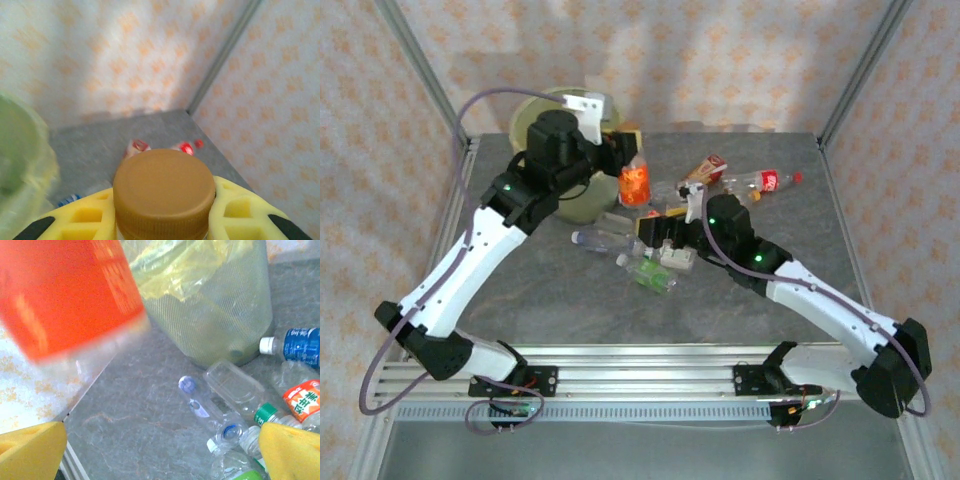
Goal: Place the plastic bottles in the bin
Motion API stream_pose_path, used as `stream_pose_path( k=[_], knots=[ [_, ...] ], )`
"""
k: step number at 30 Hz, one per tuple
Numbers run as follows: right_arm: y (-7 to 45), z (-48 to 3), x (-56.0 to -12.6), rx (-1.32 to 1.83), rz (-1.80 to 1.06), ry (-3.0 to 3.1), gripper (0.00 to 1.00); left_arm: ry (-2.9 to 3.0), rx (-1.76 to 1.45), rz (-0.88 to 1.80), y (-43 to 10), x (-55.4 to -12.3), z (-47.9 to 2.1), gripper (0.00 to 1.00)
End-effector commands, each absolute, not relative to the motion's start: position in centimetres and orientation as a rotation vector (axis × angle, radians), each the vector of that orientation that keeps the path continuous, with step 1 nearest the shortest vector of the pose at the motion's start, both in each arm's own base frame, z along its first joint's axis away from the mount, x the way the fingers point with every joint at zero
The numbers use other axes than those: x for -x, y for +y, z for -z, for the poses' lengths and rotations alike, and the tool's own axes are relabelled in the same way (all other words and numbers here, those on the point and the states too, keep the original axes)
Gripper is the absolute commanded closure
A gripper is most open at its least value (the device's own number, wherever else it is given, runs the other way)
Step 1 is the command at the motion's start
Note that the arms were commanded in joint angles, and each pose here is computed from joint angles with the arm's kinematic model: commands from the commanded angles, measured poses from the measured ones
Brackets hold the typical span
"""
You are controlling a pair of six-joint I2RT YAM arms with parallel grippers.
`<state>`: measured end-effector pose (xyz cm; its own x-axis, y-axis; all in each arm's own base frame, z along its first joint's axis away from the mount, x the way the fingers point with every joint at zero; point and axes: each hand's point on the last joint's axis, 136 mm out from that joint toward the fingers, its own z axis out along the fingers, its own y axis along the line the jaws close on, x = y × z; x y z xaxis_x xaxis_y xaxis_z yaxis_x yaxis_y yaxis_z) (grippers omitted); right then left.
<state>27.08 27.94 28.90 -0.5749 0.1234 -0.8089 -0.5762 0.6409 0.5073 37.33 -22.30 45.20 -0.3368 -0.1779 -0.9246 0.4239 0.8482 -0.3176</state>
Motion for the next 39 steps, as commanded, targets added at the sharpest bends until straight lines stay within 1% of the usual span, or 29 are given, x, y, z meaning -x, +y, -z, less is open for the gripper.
stream_pose_path(
  k=[1, 8, 14, 21, 27, 39],
  knots=[
    [26.6, -28.8, -27.1, 0.298, -0.945, 1.977, 0.01, 1.708, -0.097, 0.424, -17.2, -37.8, -49.4, 0.77],
    [25.4, -27.5, -27.7, 0.217, -0.873, 2.015, 0.01, 1.606, 0.121, 0.17, -8.8, -41.2, -51.9, 0.74],
    [24.8, -26.9, -28.1, 0.179, -0.835, 2.038, 0.01, 1.572, 0.203, -0.031, -4.8, -44.4, -51.5, 0.72],
    [24.4, -26.5, -28.0, 0.154, -0.826, 2.049, 0.01, 1.627, 0.199, -0.178, -3.3, -48.8, -48.1, 0.69],
    [24.2, -26.4, -28.0, 0.142, -0.821, 2.055, 0.01, 1.661, 0.176, -0.256, -2.9, -51.8, -45.1, 0.69],
    [23.9, -26.0, -28.0, 0.13, -0.8, 2.068, 0.01, 1.736, 0.223, -0.376, -1.3, -55.6, -37.6, 0.65]
  ],
)
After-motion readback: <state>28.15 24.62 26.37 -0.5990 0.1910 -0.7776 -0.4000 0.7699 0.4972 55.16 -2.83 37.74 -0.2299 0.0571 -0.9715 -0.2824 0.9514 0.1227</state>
